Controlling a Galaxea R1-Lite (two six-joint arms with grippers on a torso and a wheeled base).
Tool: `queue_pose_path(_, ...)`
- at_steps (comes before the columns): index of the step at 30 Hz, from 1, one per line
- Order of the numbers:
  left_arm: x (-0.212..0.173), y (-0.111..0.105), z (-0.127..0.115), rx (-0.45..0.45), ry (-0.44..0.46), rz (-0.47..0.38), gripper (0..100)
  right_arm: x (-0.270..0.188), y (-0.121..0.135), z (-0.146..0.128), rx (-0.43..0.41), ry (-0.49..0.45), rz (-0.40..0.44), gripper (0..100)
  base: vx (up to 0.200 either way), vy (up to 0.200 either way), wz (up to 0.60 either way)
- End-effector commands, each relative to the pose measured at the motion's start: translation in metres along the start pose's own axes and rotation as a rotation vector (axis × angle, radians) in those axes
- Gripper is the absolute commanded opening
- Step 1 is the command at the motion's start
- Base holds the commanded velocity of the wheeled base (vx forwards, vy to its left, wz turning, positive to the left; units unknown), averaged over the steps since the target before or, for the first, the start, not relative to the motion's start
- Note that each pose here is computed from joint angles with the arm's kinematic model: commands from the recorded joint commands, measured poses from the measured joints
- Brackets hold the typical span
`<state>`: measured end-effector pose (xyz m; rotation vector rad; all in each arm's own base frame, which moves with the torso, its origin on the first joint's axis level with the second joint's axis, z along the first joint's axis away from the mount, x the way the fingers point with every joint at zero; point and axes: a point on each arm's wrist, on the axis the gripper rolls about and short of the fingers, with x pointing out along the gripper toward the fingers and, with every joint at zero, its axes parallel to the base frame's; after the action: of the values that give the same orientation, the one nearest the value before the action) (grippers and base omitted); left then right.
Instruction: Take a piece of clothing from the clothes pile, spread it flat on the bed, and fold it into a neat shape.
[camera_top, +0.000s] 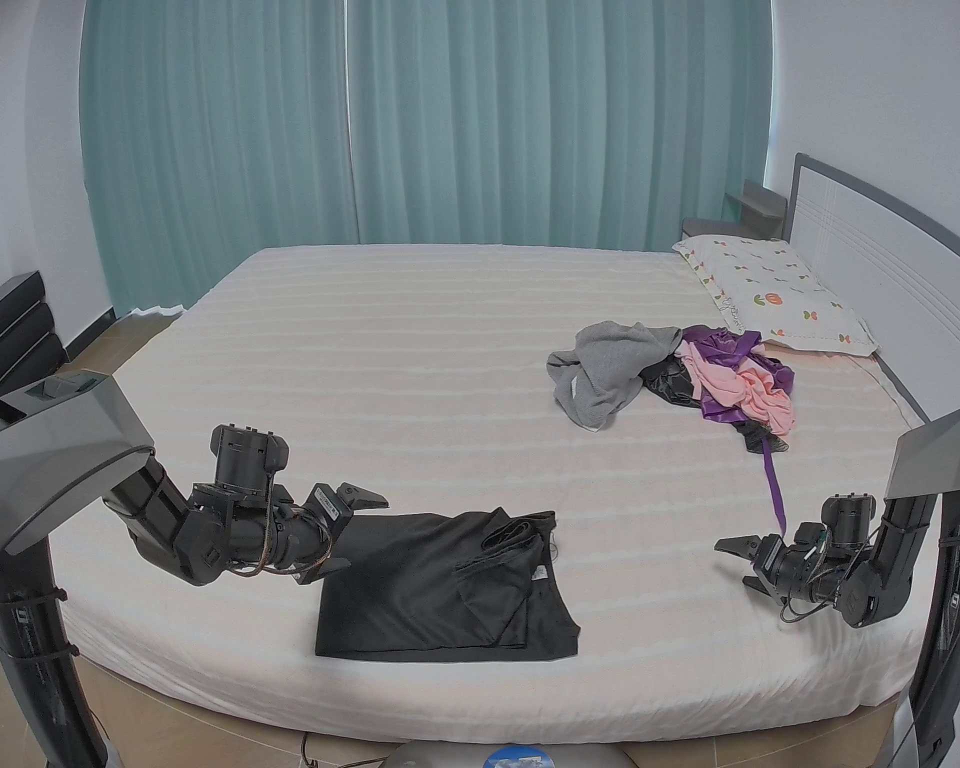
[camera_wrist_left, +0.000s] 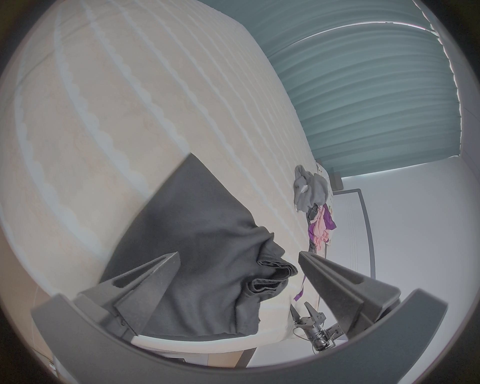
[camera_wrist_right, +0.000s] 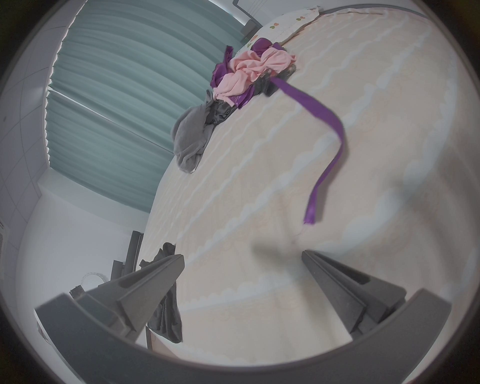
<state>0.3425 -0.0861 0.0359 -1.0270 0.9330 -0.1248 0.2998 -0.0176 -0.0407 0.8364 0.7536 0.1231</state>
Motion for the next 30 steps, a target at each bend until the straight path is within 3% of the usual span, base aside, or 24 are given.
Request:
queue_pose_path(1,0.002,0.003,-0.001,-0.004,0.005,0.010,100,0.002,0.010,-0.005,-0.017,0.015,0.019,100,0.000,0.200,0.00)
queue_pose_path(11,0.001,0.003,-0.001,-0.006,0.005,0.010,100,0.007,0.057,-0.029,-0.136,-0.028,0.001,100,0.000,0.200,0.00)
queue_pose_path(16,0.001,0.003,-0.001,-0.007,0.005,0.010,100,0.021,0.090,-0.056,-0.230,-0.057,-0.020,100,0.000,0.200,0.00)
queue_pose_path(19,0.002,0.003,-0.002,-0.007,0.007,0.011,100,0.027,0.117,-0.072,-0.292,-0.076,-0.054,100,0.000,0.200,0.00)
queue_pose_path(25,0.003,0.004,-0.003,0.002,0.003,0.020,100,0.026,0.158,-0.086,-0.398,-0.029,-0.119,100,0.000,0.133,0.00)
queue_pose_path(30,0.004,0.004,-0.004,0.004,0.003,0.021,100,0.039,0.166,-0.094,-0.494,-0.029,-0.242,100,0.000,0.000,0.00)
